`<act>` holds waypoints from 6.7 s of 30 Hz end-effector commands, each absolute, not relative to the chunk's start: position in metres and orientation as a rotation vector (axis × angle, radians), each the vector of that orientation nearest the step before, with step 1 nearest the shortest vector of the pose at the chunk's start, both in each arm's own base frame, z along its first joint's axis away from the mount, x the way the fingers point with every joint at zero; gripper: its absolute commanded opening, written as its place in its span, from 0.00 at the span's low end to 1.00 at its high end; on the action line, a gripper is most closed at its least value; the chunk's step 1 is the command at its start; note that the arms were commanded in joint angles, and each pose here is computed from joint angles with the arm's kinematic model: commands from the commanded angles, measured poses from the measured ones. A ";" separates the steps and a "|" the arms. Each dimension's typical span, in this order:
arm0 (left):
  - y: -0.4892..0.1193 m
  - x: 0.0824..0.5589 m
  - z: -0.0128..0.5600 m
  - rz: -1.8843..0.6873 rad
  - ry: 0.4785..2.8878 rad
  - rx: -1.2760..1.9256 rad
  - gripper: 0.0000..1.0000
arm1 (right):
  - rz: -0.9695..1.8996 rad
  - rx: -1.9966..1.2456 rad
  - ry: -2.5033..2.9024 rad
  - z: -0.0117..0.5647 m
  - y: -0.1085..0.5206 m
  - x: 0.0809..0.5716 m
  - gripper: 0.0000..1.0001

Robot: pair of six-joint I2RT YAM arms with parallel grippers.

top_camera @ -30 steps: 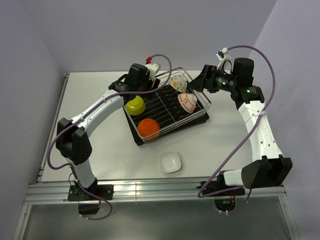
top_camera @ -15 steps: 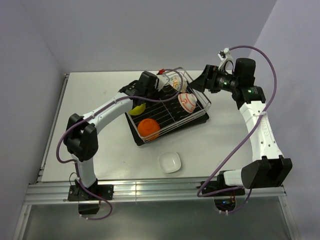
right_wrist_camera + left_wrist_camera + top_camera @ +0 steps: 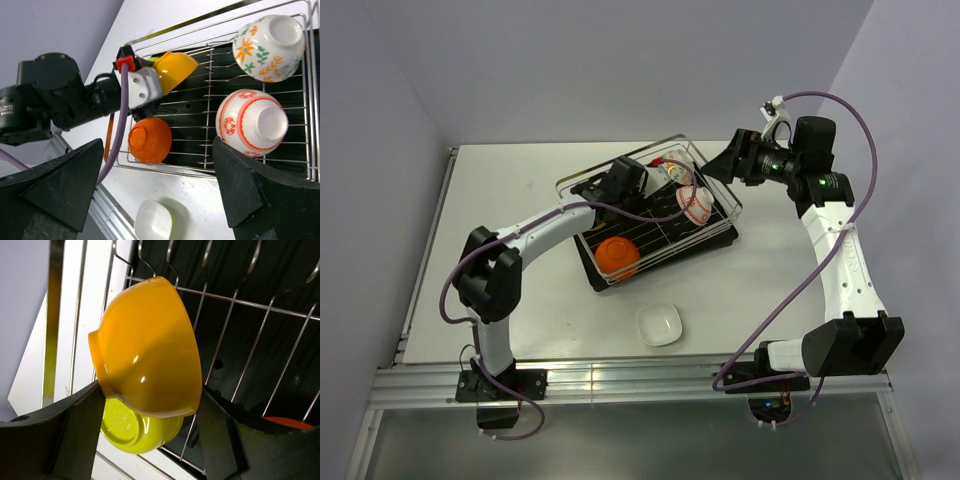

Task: Load the bowls into the dish rack

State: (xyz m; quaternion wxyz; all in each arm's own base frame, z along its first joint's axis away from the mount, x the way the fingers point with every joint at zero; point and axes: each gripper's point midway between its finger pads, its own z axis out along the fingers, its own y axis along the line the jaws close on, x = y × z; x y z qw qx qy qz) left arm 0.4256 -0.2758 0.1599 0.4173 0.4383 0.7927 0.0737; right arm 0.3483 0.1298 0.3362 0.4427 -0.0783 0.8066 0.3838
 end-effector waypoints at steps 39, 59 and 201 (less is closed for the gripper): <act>-0.303 0.399 0.183 0.086 2.015 1.134 1.00 | 0.934 -0.225 1.968 0.352 0.122 0.341 0.96; -0.263 0.387 0.255 -0.436 2.057 0.770 0.66 | 0.853 -0.397 2.101 0.305 0.117 0.299 0.78; -0.231 0.314 0.326 -0.908 1.828 0.744 0.88 | 0.355 -1.753 2.214 0.056 0.229 0.166 0.48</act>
